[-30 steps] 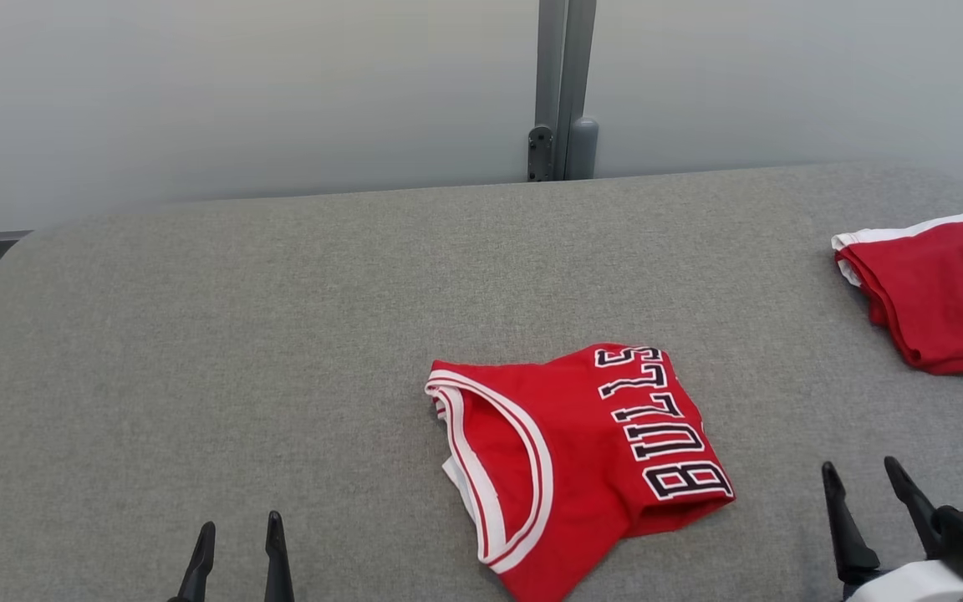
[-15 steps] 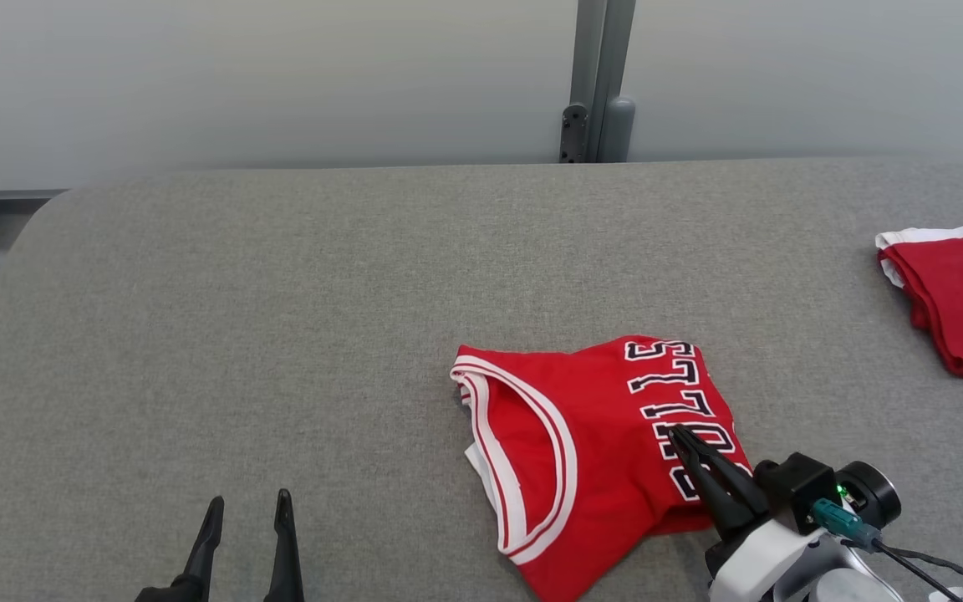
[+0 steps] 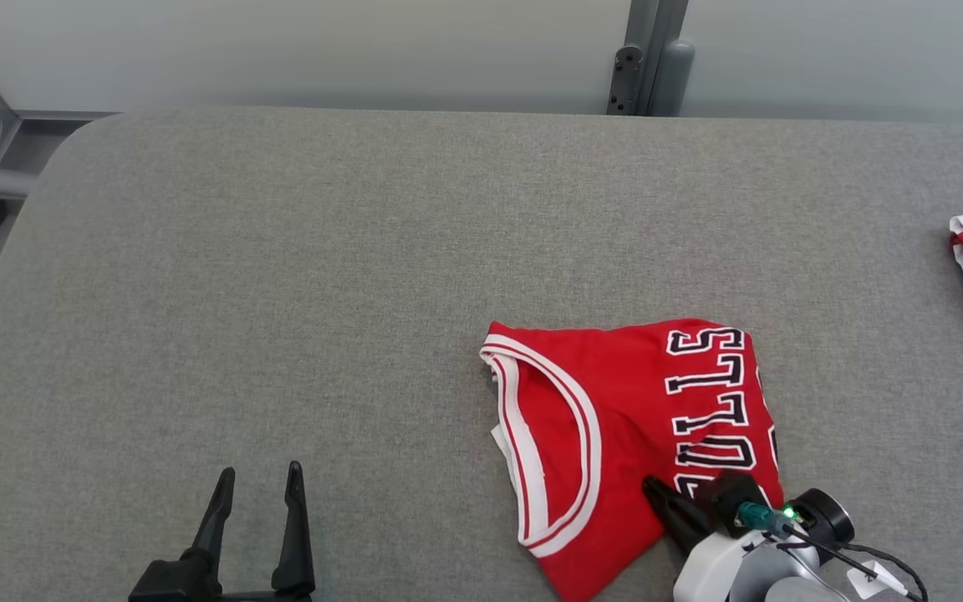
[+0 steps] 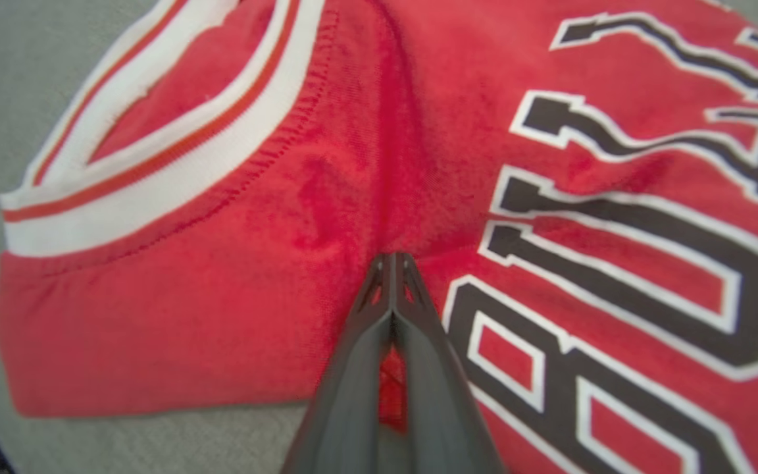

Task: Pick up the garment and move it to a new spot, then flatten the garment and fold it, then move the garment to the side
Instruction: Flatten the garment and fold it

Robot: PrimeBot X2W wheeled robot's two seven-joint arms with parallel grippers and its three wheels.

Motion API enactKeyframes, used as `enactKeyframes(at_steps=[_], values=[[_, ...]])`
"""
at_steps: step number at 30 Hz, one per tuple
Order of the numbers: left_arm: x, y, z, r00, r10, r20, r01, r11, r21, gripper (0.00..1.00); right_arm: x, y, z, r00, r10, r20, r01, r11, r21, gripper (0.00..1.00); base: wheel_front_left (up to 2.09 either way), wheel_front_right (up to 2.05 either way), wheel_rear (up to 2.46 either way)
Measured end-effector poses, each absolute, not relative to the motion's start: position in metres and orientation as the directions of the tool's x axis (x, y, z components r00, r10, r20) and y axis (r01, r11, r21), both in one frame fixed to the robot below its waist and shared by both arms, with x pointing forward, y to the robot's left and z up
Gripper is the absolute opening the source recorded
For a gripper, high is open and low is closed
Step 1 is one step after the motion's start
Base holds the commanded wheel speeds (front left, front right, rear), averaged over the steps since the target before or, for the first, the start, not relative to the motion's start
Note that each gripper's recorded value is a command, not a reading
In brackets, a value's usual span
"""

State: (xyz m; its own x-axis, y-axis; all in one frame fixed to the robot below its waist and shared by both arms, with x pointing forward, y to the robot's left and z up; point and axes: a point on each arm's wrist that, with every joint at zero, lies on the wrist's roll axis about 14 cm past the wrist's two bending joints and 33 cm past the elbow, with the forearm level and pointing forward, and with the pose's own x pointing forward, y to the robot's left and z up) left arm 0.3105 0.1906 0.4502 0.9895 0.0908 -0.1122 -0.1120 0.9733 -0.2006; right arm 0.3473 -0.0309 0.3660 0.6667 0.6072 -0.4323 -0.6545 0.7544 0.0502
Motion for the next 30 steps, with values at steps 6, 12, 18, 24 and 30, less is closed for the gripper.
enactKeyframes(at_steps=[6, 12, 18, 24, 30], values=[[0.312, 0.195, 0.449, 0.988, 0.101, -0.117, -0.122, 0.974, -0.191, 1.0, 0.339, -0.013, 0.359, 0.61, 0.646, -0.459, -0.705, 0.707, 0.059, 0.0, 0.0, 0.0, 0.0], [0.315, 0.193, 0.454, 0.991, 0.09, -0.095, -0.107, 0.975, -0.193, 1.0, 0.33, -0.004, 0.363, 0.598, 0.665, -0.448, -0.71, 0.699, 0.091, 0.0, 0.0, 0.0, 0.0], [0.315, 0.187, 0.454, 0.993, 0.07, -0.097, -0.088, 0.977, -0.194, 1.0, 0.325, -0.027, 0.368, 0.615, 0.649, -0.448, -0.695, 0.714, 0.082, 0.0, 0.0, 0.0, 0.0], [0.319, 0.176, 0.455, 0.995, 0.033, -0.09, -0.051, 0.978, -0.201, 1.0, 0.321, -0.065, 0.372, 0.648, 0.596, -0.474, -0.648, 0.759, 0.068, 0.0, 0.0, 0.0, 0.0], [0.321, 0.17, 0.461, 0.998, 0.01, -0.068, -0.023, 0.979, -0.203, 1.0, 0.327, -0.081, 0.399, 0.724, 0.57, -0.388, -0.591, 0.803, 0.076, 0.02, 0.0, 0.0, 0.0]])
